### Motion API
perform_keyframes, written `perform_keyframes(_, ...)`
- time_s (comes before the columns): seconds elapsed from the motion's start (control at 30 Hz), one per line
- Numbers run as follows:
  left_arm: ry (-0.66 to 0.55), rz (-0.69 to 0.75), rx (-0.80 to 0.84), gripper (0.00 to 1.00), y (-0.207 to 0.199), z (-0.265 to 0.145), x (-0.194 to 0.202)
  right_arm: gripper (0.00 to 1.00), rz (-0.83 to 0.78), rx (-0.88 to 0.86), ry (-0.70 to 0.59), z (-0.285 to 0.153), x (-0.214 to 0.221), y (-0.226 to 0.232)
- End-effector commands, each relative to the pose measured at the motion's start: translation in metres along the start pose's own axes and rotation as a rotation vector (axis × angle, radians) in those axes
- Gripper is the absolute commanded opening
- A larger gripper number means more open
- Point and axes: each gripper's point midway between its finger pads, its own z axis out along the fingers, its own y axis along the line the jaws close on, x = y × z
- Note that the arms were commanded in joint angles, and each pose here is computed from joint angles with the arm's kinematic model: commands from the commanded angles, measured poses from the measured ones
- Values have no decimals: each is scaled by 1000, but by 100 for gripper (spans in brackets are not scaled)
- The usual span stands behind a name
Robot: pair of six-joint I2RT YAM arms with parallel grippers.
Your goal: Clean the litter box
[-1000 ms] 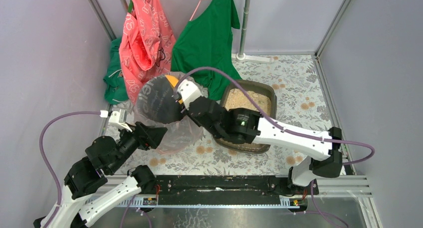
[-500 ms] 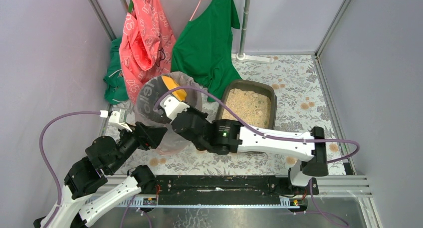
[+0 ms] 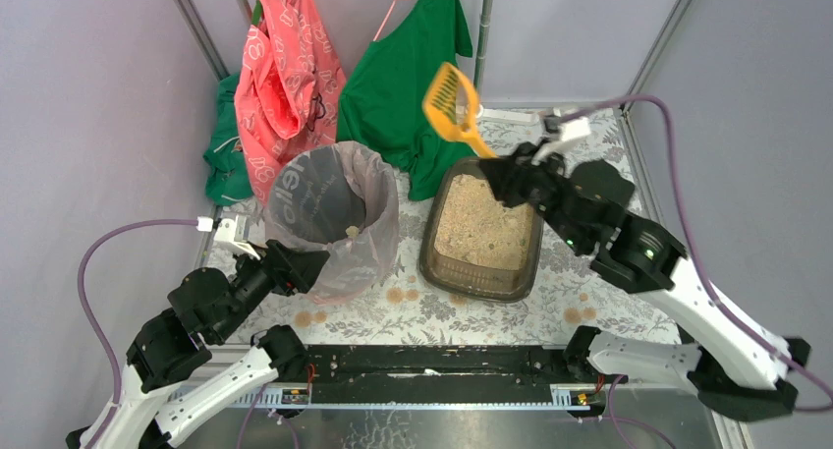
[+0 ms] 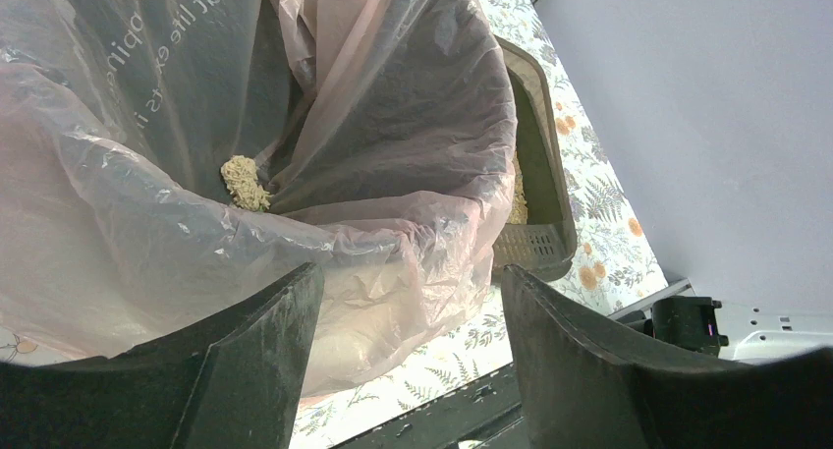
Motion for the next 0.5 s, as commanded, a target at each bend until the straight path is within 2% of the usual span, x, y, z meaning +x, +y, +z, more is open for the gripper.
perform_keyframes(0.0,-14,-8,22,75,-4,-4,-6,0,134,163,63,-22,43,-59)
perform_keyframes(0.13,-13,-6,35,75,-8,-2,-6,0,171,336,146,-46,96,-109)
perform_keyframes(0.33,0,-9,69,75,-16,5,-3,0,274,371,256,-53,169,-126)
perform_keyframes(0.47,15,-5,80,75,-19,6,1,0,287,419,333,-50,196,-138)
